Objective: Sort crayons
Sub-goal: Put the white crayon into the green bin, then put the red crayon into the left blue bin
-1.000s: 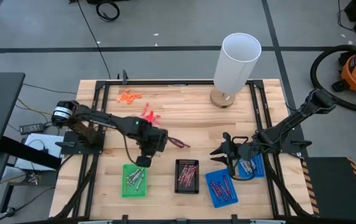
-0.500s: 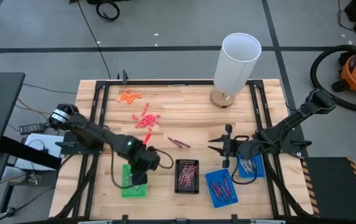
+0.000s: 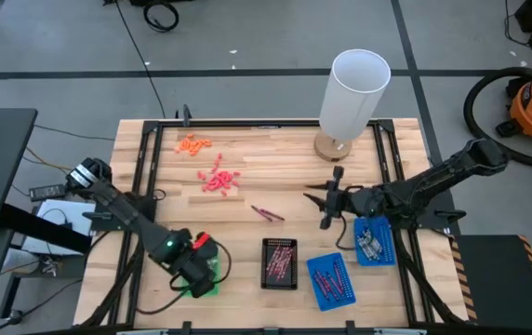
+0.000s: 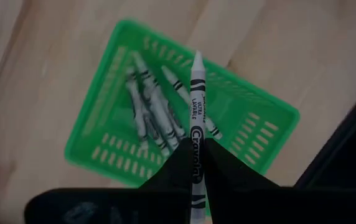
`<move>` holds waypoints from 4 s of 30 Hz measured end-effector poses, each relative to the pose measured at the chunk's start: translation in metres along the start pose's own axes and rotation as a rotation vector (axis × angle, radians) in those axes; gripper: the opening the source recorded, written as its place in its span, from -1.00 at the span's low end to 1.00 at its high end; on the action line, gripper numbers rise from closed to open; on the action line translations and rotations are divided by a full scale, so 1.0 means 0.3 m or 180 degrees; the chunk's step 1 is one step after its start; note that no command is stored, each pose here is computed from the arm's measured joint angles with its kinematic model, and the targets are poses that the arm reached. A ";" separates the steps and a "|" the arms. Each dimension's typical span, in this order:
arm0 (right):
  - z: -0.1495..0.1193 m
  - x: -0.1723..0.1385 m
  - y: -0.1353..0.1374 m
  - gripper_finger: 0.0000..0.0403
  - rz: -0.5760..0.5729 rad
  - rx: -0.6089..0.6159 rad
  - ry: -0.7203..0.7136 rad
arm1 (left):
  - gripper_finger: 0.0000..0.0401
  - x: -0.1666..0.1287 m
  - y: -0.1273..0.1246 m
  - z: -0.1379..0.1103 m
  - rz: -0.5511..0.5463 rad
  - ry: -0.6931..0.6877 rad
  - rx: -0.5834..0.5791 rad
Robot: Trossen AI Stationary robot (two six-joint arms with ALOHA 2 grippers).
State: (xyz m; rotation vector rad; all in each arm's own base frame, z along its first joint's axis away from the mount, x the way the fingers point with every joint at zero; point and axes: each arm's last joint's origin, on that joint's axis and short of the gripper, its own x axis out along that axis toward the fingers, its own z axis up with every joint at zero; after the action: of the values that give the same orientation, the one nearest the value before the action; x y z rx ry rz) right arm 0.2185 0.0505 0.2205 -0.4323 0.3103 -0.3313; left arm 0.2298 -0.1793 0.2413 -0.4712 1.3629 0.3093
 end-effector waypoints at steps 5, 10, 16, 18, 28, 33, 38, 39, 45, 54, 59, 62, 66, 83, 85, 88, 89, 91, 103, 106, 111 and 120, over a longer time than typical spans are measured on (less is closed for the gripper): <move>-0.014 0.030 -0.044 -0.46 -0.0198 0.0103 0.0095 | -0.89 -0.004 -0.003 -0.049 0.0169 -0.0085 -0.0573; -0.021 0.044 -0.060 -0.46 -0.0082 0.0208 0.0078 | -0.89 -0.005 -0.004 -0.056 0.0171 -0.0113 -0.0973; -0.021 0.048 -0.061 -0.46 0.0068 0.0287 0.0039 | -0.89 0.059 0.042 -0.053 0.0384 -0.0120 -0.1254; -0.021 0.048 -0.061 -0.46 0.0069 0.0287 0.0040 | -0.89 0.086 0.056 -0.054 0.0400 -0.0098 -0.1272; -0.033 0.047 -0.057 -0.46 0.0104 0.0408 0.0141 | -0.68 0.135 0.070 -0.047 0.0262 -0.0101 -0.1029; -0.042 0.047 -0.052 -0.46 0.0175 0.0528 0.0211 | -0.37 0.116 0.063 -0.009 0.0066 0.0053 -0.0704; -0.040 0.046 -0.045 -0.46 0.0405 0.0641 0.0174 | -0.25 0.059 0.043 0.072 -0.0165 -0.0034 -0.0291; -0.042 0.046 -0.044 -0.46 0.0427 0.0677 0.0187 | -0.25 0.048 0.042 0.089 -0.0191 -0.0078 -0.0219; -0.055 0.041 -0.035 -0.46 0.0476 0.0913 0.0340 | -0.24 0.007 0.054 0.163 -0.0151 -0.0357 0.0252; -0.054 0.038 -0.029 -0.46 0.0497 0.1006 0.0344 | -0.24 0.015 0.095 0.222 0.0821 -0.1242 0.1351; -0.054 0.038 -0.030 -0.46 0.0486 0.1119 0.0352 | -0.24 0.031 0.129 0.292 0.1084 -0.1496 0.1732; -0.053 0.038 -0.030 -0.46 0.0484 0.1183 0.0353 | -0.24 0.060 0.160 0.346 0.0979 -0.1552 0.1953; -0.051 0.037 -0.028 -0.46 0.0491 0.1278 0.0344 | -0.24 0.088 0.211 0.419 0.0811 -0.1712 0.2093; -0.043 0.014 0.015 -0.46 0.0608 0.1438 0.0360 | -0.24 0.285 0.382 0.604 0.0311 -0.1471 0.2519; -0.043 0.012 0.019 -0.46 0.0575 0.1428 0.0355 | -0.24 0.308 0.390 0.613 0.0330 -0.1444 0.2528; -0.043 0.012 0.021 -0.46 0.0540 0.1417 0.0358 | -0.24 0.323 0.396 0.630 0.0275 -0.1519 0.2517; -0.043 0.012 0.021 -0.46 0.0530 0.1421 0.0353 | -0.24 0.323 0.399 0.633 0.0207 -0.1527 0.2519; -0.042 0.012 0.020 -0.46 0.0521 0.1425 0.0347 | -0.24 0.322 0.394 0.646 0.0022 -0.1648 0.2540; -0.036 0.013 0.020 -0.46 0.0521 0.1425 0.0288 | -0.24 0.425 0.378 0.686 -0.0313 -0.1868 0.2611; -0.032 0.014 0.019 -0.46 0.0520 0.1431 0.0249 | -0.24 0.439 0.378 0.689 -0.0312 -0.1883 0.2615; -0.032 0.014 0.019 -0.46 0.0530 0.1403 0.0244 | -0.24 0.448 0.394 0.695 -0.0302 -0.1853 0.2549; -0.028 0.008 0.028 -0.46 0.0623 0.1289 0.0219 | -0.33 0.458 0.440 0.713 -0.0558 -0.1763 0.2351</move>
State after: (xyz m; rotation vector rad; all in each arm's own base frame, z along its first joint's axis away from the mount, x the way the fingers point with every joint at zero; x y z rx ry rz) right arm 0.2197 0.0537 0.2088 0.0083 0.3406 -0.2101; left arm 0.3766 0.0328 0.1166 0.1173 0.8002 -0.2071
